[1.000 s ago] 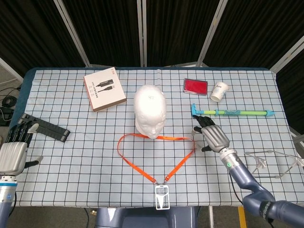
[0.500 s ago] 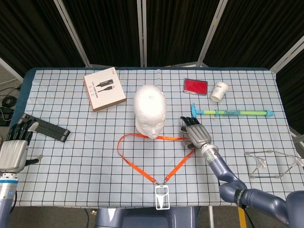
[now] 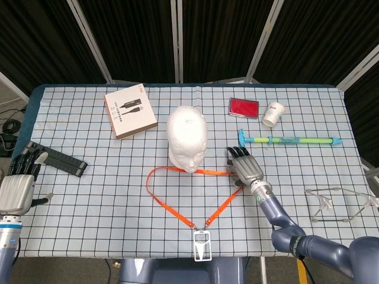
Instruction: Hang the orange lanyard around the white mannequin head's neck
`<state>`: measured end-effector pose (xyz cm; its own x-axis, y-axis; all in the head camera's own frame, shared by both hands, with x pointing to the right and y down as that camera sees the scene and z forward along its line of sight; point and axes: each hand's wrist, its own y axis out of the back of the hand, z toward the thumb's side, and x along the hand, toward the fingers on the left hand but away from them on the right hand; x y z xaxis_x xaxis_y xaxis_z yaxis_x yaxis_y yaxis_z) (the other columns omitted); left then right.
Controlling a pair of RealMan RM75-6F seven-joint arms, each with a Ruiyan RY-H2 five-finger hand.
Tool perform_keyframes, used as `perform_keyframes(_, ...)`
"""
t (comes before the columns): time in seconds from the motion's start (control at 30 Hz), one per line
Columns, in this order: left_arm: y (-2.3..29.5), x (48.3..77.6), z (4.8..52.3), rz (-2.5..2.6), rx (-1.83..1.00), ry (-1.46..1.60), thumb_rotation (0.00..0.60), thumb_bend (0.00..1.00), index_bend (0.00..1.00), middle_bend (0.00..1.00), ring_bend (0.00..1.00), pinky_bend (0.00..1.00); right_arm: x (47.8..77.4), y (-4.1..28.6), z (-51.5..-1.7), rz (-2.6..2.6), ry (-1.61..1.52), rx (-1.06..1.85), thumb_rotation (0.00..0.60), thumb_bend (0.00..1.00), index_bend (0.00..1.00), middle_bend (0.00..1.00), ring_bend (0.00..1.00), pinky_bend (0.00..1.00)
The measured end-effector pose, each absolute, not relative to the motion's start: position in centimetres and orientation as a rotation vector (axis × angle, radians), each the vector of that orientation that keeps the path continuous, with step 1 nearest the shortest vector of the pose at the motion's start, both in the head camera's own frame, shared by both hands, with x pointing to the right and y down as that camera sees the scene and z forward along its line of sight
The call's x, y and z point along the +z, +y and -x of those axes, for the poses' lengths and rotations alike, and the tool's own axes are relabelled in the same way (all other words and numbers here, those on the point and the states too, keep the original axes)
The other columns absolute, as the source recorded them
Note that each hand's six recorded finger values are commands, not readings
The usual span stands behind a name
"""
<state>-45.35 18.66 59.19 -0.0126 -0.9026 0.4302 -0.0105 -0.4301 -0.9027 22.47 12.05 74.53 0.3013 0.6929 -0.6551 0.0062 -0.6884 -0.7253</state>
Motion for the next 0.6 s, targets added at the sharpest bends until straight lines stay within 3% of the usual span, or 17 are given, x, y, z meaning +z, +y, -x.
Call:
perform_keyframes(0.3,18.72,59.36,45.28,1.527,-1.541,0.974,0.600,0.00,0.00,0.00,0.00,0.00,74.99,12.34,-23.20,1.929,-0.612,1.429,0.600,0.35,0.62,0.08,0.00,0.00)
perform_keyframes(0.6,18.78,59.52,45.23,1.530,-1.543,0.968,0.600,0.00,0.00,0.00,0.00,0.00,75.03,12.26,-23.41,1.909,-0.611,1.406,0.600,0.50,0.68,0.12,0.00,0.00)
